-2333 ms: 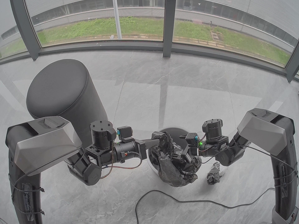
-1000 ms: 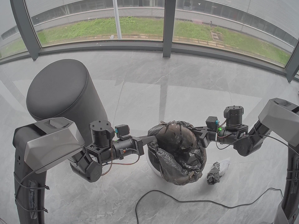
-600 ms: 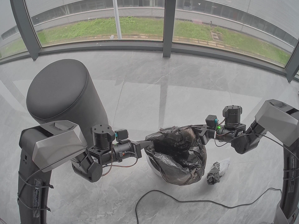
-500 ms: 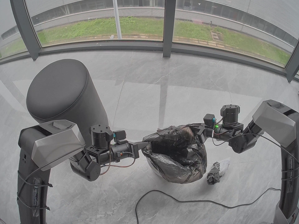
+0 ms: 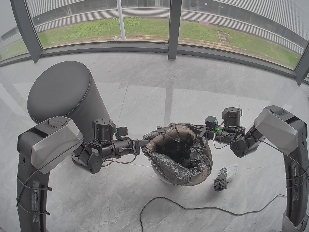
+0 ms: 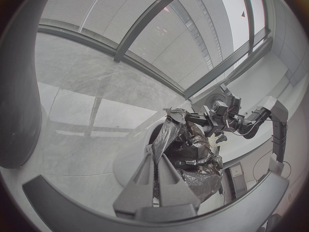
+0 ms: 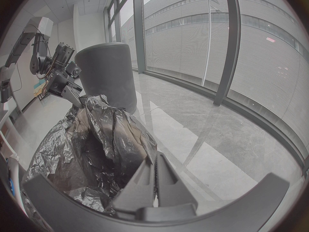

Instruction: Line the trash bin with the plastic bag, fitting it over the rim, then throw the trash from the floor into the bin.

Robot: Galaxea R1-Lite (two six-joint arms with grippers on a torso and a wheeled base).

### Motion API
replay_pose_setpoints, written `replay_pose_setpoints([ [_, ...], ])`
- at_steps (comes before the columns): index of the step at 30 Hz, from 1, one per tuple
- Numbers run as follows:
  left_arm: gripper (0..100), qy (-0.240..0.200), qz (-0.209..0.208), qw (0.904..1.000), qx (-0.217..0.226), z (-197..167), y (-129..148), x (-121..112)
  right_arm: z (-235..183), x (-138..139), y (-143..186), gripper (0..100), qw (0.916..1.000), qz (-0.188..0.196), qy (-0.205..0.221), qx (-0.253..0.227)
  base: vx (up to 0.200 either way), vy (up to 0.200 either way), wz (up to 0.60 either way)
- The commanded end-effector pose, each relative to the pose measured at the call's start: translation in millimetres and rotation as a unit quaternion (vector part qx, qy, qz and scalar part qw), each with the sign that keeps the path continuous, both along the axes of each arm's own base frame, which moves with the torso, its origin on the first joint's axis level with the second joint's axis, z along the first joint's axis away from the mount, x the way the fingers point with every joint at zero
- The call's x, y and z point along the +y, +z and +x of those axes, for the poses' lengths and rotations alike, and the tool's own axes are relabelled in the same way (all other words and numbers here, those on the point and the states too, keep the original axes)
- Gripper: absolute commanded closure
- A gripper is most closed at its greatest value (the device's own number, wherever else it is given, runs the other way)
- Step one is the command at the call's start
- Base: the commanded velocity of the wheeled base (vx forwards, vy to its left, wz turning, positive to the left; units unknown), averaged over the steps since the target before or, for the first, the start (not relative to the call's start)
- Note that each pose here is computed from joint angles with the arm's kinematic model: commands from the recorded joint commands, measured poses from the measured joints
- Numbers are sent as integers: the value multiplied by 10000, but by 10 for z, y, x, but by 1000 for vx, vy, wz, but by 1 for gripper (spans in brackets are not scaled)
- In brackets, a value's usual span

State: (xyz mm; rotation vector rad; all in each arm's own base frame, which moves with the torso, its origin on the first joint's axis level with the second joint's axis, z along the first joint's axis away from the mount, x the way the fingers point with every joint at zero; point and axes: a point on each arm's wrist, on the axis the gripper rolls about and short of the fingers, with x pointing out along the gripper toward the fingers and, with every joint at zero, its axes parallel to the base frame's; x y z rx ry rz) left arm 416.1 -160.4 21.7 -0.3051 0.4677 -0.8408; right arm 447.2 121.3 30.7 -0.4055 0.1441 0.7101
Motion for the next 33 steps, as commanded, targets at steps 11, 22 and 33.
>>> replay_pose_setpoints([
  [11,100,-47,74,10000,-30,75,28,-46,98,3,21,0,9999,84,-32,-119,0,0,0],
  [22,100,-96,91,9999,70,-23,186,-48,125,-184,52,0,9996,69,-233,-164,0,0,0],
  [33,100,-109,202,9986,467,-104,205,-40,114,-311,85,0,9991,61,-378,-158,0,0,0],
])
